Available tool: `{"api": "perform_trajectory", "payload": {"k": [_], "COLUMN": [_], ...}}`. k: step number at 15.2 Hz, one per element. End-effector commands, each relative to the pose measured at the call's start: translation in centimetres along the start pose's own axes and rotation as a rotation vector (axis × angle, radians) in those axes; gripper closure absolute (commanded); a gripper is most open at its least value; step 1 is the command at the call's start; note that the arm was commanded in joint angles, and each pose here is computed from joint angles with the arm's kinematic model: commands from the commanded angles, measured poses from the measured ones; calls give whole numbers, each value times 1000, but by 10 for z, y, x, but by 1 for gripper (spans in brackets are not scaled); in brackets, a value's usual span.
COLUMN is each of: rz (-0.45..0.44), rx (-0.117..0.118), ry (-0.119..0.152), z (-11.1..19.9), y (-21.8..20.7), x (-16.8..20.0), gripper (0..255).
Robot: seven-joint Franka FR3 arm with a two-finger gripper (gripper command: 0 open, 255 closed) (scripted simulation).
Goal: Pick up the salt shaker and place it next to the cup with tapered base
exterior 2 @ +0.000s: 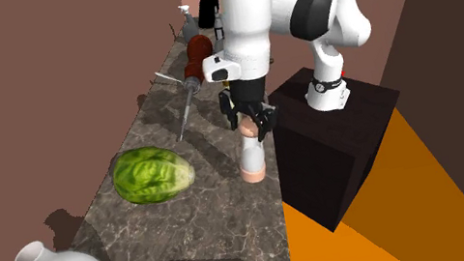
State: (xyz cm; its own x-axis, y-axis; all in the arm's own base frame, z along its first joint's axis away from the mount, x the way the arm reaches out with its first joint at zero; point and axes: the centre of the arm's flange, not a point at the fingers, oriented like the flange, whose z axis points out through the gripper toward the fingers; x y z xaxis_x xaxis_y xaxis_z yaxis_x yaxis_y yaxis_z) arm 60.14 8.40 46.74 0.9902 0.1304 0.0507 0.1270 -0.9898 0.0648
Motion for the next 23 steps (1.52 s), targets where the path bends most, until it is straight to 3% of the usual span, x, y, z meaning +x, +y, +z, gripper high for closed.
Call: {"api": "perform_trajectory", "payload": {"k": [1,23], "rz": [0,0], "rx": [0,0], "ry": [0,0], "z": [-12,-127], "y": [1,8], "x": [0,6], "gripper": [255,255]}}
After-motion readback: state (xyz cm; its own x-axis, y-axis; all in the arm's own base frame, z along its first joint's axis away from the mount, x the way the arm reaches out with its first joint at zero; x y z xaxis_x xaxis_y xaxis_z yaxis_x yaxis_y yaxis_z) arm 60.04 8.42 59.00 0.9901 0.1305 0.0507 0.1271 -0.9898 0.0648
